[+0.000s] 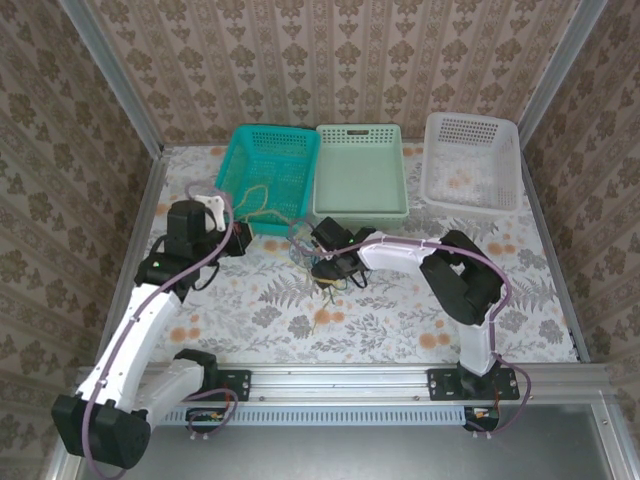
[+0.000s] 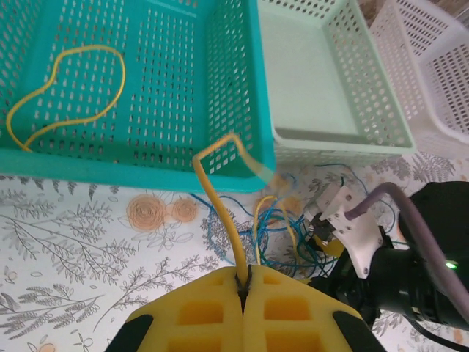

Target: Untangle the cables

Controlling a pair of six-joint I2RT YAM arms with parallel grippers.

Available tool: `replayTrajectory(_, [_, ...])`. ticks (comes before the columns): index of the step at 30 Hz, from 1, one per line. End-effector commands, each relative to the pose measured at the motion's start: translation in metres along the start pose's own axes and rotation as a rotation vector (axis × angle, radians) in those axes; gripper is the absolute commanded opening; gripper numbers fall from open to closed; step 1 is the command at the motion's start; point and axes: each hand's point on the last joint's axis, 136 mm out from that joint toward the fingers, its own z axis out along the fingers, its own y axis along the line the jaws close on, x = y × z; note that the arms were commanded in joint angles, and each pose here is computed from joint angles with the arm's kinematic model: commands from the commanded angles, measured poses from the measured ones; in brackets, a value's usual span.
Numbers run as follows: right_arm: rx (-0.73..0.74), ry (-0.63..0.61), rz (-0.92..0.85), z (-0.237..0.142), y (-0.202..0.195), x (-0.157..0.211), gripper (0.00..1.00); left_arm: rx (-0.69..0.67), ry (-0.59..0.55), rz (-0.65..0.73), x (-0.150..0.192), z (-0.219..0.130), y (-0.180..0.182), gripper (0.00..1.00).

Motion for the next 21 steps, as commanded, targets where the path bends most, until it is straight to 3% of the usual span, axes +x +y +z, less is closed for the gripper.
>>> replayTrajectory(1, [0.015,0.026,0.058,-0.004,-0.015,0.008,0.77,-0.027,-0.017,0.033,-0.012,-0.021,-0.003,0.00])
replayTrajectory(12, [-0.028,-0.008,0.072,-0.008,-0.013,0.005,0.79,-0.094,-0.175,0.081,-0.083,-0.060,-0.005,0.00])
replayTrajectory(21, [-0.047,-0.033,0.102,-0.011,-0.015,0.000,0.79,-0.124,-0.184,0.124,-0.136,-0.012,0.034,0.00])
